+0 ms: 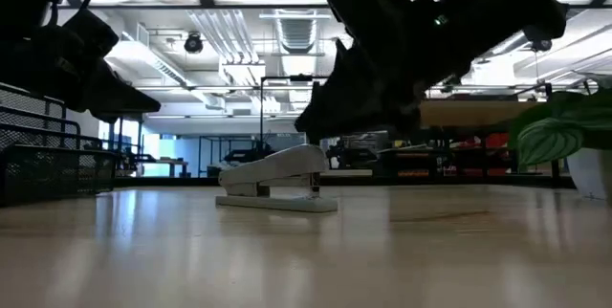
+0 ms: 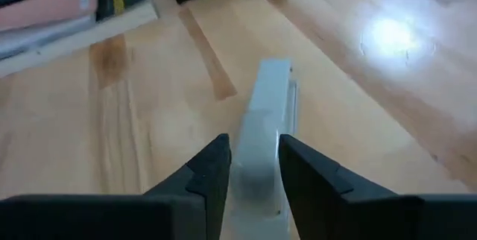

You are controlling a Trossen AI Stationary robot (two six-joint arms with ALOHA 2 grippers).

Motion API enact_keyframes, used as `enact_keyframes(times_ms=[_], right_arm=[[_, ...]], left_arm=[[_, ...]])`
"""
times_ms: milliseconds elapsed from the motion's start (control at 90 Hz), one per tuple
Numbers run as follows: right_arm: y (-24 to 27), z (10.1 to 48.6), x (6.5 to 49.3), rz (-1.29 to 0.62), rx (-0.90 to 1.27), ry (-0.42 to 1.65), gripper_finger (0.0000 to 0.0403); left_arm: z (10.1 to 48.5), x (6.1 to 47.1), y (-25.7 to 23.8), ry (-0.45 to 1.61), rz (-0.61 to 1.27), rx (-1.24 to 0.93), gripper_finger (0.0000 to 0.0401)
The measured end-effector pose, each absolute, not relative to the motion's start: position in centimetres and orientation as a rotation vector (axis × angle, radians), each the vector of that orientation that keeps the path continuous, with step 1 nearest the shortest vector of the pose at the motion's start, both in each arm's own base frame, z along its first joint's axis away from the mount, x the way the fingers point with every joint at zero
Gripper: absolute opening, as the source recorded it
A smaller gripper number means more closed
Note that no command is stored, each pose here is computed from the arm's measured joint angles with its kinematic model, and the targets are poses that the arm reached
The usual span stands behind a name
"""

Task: Stock shelves
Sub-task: Put the gray stapler on the shelf

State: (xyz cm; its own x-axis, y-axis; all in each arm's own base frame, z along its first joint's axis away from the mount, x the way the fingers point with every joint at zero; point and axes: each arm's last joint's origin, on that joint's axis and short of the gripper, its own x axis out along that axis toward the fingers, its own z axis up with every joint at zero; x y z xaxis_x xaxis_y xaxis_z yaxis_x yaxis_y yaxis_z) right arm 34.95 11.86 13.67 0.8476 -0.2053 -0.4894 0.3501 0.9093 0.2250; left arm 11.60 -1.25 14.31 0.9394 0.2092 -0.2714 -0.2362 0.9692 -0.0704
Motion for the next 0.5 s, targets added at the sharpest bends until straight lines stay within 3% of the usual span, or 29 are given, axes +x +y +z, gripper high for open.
enact_keyframes(times_ms=[278,500], right_arm=[[11.87,13.82,35.05,-0.282,0.26,0.467,0.0086],[11.95,14.08,35.2,-0.268,0.253,0.442,0.0127]], left_arm=[[14.31,11.6,-1.25,0.266,0.228,-0.102,0.0004],[14.32,11.6,-1.25,0.266,0.228,-0.102,0.0004]])
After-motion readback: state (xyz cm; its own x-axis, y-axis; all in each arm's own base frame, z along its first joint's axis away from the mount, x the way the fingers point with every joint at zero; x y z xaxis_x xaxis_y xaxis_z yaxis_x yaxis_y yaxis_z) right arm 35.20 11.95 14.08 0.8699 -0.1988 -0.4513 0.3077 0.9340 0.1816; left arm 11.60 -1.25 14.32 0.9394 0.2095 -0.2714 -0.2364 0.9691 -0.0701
